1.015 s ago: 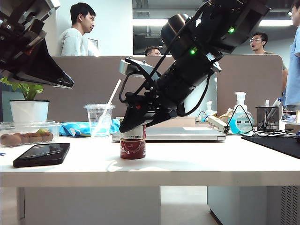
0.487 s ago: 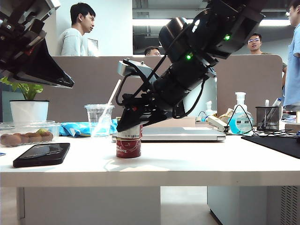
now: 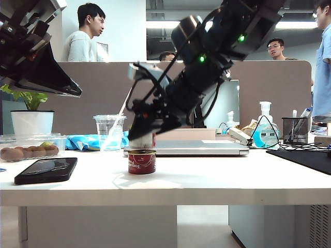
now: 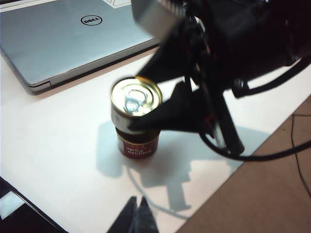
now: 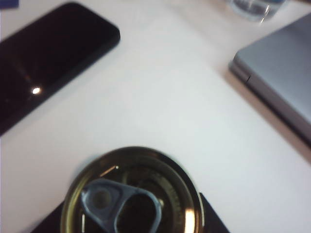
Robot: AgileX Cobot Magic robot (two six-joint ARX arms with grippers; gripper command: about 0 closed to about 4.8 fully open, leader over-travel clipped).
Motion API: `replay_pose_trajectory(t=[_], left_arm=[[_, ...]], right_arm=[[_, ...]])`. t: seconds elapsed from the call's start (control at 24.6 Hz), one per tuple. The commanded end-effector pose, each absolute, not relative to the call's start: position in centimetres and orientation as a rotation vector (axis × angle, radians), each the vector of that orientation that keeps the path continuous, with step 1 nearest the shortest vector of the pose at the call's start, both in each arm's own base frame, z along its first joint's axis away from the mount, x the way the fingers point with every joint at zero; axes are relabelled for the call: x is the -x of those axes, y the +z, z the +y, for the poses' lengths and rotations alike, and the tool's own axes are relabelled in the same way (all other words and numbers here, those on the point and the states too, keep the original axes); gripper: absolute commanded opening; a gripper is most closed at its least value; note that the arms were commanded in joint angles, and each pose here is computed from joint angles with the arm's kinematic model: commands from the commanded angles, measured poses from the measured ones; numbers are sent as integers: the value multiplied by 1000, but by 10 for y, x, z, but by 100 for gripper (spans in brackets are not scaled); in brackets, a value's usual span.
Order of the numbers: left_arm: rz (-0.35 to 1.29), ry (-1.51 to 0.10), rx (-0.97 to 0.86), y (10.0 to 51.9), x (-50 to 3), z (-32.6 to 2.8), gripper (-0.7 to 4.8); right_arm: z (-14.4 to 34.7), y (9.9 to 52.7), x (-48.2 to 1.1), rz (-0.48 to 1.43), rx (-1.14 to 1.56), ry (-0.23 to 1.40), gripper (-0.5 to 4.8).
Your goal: Stack a can of tomatoes on the right onto the can of tomatoes on the left.
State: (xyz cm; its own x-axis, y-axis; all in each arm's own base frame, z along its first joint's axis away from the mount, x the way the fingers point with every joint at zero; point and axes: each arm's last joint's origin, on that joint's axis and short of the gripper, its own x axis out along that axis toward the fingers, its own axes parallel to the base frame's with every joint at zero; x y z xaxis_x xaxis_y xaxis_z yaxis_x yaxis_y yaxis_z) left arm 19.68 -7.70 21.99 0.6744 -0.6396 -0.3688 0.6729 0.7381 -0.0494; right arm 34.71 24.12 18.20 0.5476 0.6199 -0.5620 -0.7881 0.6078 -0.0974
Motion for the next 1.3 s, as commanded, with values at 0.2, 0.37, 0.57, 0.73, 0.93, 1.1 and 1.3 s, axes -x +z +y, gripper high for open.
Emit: replay_pose_trajectory(t=[0.2, 0.37, 0.57, 0.73, 0.93, 1.1, 1.3], left_arm=[[361, -741, -98, 223, -197, -77, -5], [361, -741, -98, 223, -197, -77, -5], [361, -741, -98, 223, -197, -77, -5], [360, -740, -98, 223, -197, -77, -5], [290, -736, -102, 229, -199, -78, -5], [166, -724, -109, 241, -201, -78, -5], [128, -708, -88, 245, -202, -78, -5]], right_arm=[[242, 178, -348, 533, 366, 859, 211], [242, 178, -348, 532, 365, 864, 294], [242, 180, -346, 530, 364, 868, 468], [240, 193, -343, 512, 361, 868, 478], [231, 231, -326, 507, 383, 819, 343], [210, 269, -301, 554, 419, 756, -9], [193, 315, -273, 492, 329, 727, -8]])
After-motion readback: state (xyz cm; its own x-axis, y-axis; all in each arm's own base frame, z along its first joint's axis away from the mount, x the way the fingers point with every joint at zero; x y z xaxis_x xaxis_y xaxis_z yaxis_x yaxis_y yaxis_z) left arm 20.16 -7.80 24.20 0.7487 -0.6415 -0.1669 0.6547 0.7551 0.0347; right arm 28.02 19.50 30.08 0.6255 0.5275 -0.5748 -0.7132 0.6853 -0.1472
